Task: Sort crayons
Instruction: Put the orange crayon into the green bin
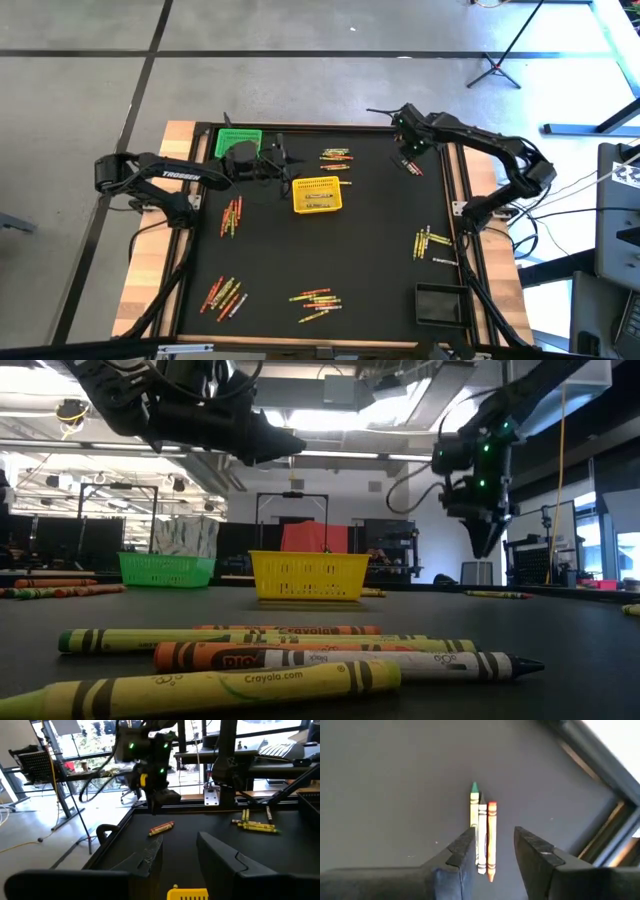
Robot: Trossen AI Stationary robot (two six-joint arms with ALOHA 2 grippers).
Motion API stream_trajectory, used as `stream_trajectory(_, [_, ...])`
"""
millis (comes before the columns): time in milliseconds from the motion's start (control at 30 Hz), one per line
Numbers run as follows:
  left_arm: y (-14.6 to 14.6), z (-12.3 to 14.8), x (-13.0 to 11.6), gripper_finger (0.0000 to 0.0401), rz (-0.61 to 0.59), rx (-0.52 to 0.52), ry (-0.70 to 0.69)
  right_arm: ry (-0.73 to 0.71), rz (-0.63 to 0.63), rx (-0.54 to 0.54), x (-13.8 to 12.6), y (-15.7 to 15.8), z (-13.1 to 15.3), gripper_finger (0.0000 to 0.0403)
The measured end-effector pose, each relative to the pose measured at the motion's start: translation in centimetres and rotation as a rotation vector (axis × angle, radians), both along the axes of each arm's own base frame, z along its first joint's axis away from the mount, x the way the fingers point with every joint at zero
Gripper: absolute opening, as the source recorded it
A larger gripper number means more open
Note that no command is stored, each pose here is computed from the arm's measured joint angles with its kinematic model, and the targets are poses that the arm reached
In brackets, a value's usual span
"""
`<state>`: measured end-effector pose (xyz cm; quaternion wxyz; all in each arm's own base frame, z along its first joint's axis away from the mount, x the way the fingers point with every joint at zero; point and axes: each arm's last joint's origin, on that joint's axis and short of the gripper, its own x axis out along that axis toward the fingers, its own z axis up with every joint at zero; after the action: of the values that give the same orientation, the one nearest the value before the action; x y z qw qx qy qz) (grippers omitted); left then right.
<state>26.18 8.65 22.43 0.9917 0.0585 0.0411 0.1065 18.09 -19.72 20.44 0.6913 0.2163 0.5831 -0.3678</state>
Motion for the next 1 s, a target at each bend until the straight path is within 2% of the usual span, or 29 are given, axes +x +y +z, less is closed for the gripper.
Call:
stream_trajectory(367, [0.0, 0.0, 0.0, 0.0107, 0.000, 0.000, 0.001, 0.120, -0.046, 0.117, -0.3, -1.9, -4.0, 0.0131])
stream_trajectory(1000, [0.0, 0.0, 0.0, 0.0107, 0.000, -0.001, 0.002, 0.175, -0.041, 0.154, 0.0, -2.3, -6.1, 0.0131])
